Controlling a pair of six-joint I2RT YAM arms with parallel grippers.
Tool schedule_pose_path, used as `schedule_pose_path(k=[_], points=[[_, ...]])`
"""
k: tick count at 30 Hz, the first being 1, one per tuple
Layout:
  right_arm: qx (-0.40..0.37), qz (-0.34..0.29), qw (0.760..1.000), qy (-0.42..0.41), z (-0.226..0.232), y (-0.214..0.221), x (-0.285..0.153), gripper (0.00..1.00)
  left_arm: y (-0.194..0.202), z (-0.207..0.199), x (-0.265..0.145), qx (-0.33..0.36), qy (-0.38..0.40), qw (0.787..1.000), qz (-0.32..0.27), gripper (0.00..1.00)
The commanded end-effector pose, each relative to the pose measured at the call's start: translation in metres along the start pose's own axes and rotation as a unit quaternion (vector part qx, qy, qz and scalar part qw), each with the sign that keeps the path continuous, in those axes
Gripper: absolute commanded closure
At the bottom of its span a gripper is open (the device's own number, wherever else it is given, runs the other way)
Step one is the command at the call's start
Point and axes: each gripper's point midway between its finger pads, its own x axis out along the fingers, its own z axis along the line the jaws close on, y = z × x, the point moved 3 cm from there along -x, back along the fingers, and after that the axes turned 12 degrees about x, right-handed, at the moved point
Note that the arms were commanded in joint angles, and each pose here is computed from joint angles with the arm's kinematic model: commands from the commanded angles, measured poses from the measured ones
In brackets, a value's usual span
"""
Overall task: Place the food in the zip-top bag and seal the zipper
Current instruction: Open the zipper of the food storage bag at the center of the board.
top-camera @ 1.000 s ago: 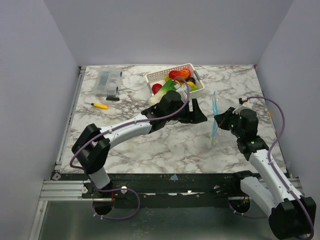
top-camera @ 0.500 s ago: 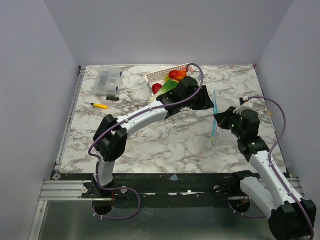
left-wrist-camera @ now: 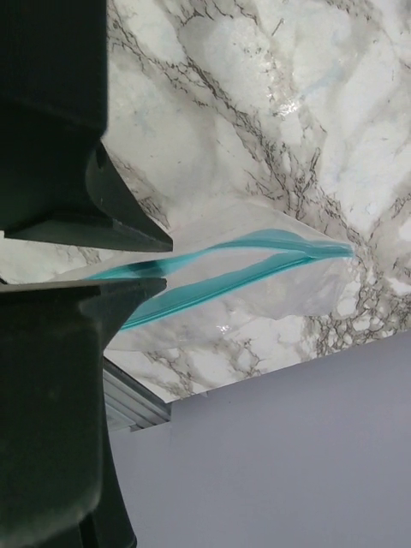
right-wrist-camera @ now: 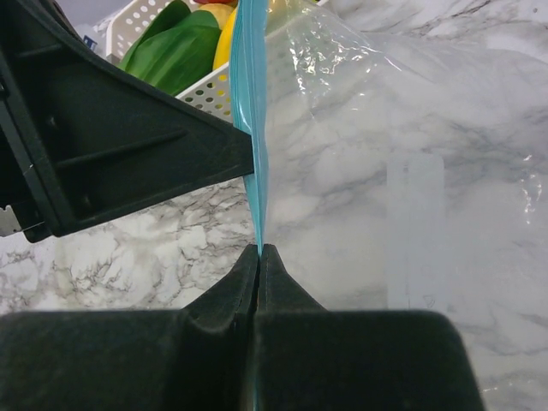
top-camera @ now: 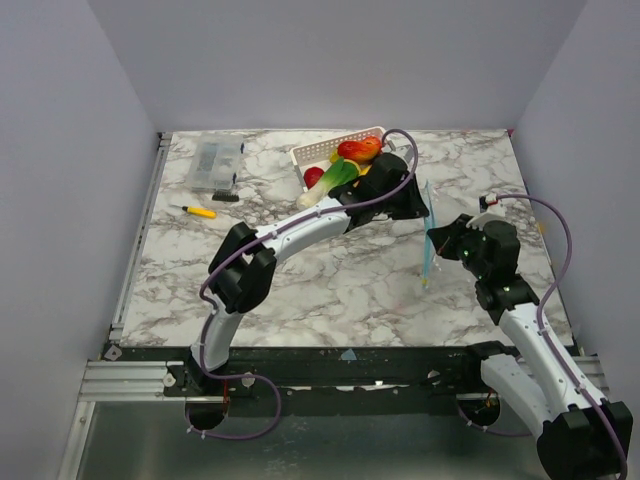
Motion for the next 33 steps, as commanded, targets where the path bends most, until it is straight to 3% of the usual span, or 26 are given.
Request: schedule_pose_path(k=[1, 4, 5, 9, 13, 14, 18, 22, 24, 33], points=[[-0.003, -0.005, 1.0, -0.022, 0.006, -0.001, -0.002, 0.99, -0.004, -0.006, 0.005, 0.0, 0.007, 1.0, 0.001, 0.86], [-0.005, -0.006, 1.0, -0.019, 0.005, -0.001, -0.002, 0.99, -0.007, -0.008, 0.004, 0.013, 0.011, 1.0, 0.001, 1.0], [-0.004, -0.003, 1.0, -0.016, 0.004, 0.0, -0.002, 0.98, -0.008, -0.009, 0.003, 0.019, 0.012, 1.0, 0.0, 1.0], [0.01, 0.002, 1.0, 0.025, -0.005, -0.001, -0.002, 0.71, -0.013, -0.016, -0.008, 0.044, 0.028, 0.999, -0.002, 1.0], [0.022, 0.002, 0.998, 0.063, -0.001, -0.017, -0.009, 0.32, -0.006, -0.022, -0.022, 0.052, 0.048, 0.997, 0.009, 1.0], [0.02, 0.007, 0.997, 0.067, 0.0, -0.019, -0.01, 0.29, -0.005, -0.023, -0.025, 0.051, 0.051, 0.997, 0.01, 1.0], [0.01, 0.027, 0.997, 0.072, 0.012, -0.03, -0.015, 0.3, -0.002, -0.028, -0.035, 0.041, 0.063, 0.997, 0.018, 1.0], [0.001, 0.033, 0.999, 0.043, 0.028, -0.037, -0.018, 0.42, 0.0, -0.037, -0.041, 0.023, 0.082, 0.996, 0.03, 1.0], [0.0, 0.035, 0.999, 0.037, 0.032, -0.039, -0.019, 0.43, -0.001, -0.04, -0.043, 0.018, 0.089, 0.995, 0.032, 1.0], [-0.006, 0.067, 0.993, 0.095, 0.02, -0.031, -0.011, 0.51, -0.004, -0.047, -0.045, 0.007, 0.103, 0.994, 0.033, 1.0]])
